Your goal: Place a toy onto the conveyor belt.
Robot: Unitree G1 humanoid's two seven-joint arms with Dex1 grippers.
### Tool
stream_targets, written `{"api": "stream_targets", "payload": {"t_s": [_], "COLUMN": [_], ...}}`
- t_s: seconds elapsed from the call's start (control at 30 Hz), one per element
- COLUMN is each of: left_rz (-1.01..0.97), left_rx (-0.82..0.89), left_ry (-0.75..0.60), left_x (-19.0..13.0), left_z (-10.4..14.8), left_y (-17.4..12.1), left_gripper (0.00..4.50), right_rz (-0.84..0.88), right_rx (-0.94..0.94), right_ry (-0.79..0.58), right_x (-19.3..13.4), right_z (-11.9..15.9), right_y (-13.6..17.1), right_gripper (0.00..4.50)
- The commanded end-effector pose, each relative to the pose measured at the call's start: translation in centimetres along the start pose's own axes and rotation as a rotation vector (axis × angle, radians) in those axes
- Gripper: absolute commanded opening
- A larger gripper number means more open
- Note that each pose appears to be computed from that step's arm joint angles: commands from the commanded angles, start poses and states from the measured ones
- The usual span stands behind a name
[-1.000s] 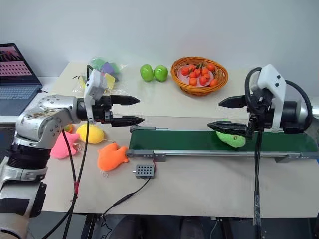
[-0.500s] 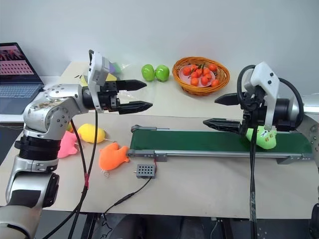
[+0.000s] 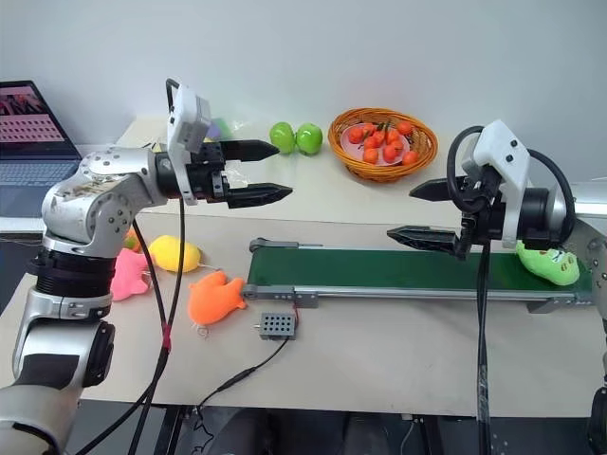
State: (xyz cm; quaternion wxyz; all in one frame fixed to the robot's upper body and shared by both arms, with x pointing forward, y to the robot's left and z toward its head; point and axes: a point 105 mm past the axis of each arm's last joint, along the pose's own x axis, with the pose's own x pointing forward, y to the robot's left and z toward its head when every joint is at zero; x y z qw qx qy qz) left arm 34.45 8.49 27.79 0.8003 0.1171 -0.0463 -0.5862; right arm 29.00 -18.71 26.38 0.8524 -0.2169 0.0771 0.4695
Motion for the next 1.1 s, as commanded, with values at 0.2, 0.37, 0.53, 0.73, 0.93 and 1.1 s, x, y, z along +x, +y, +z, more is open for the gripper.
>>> {"api": "stream_targets", "payload": {"t_s": [0.2, 0.37, 0.53, 0.73, 0.93, 1.1], "left_rz": [0.007, 0.037, 0.073, 0.089, 0.136, 0.223], "left_rx": [0.045, 0.052, 0.041, 0.026, 0.016, -0.017], "left_ry": [-0.031, -0.019, -0.002, -0.022, -0.016, 0.026], "left_x": [-0.1, -0.6, -2.0, -3.0, -3.7, -5.7], "left_z": [1.6, 1.5, 1.4, 1.9, 1.8, 0.4], "left_y": [0.2, 0.7, 1.1, 0.9, 1.0, 1.5], "left_gripper": [4.44, 4.44, 4.44, 4.44, 4.44, 4.44], "right_rz": [-0.04, -0.036, -0.029, -0.019, -0.004, 0.014], "right_rx": [-0.053, -0.048, -0.039, -0.031, -0.024, 0.021], "right_ry": [-0.037, -0.05, -0.054, -0.059, -0.072, -0.086], "right_x": [-0.8, -0.7, -0.7, -0.3, 0.2, 0.2], "right_z": [1.5, 1.4, 1.1, 1.1, 1.2, 0.6], "right_y": [-0.6, -0.6, -0.5, -0.5, -0.6, 0.0], "right_gripper": [4.5, 4.5, 4.5, 4.5, 4.5, 4.5]}}
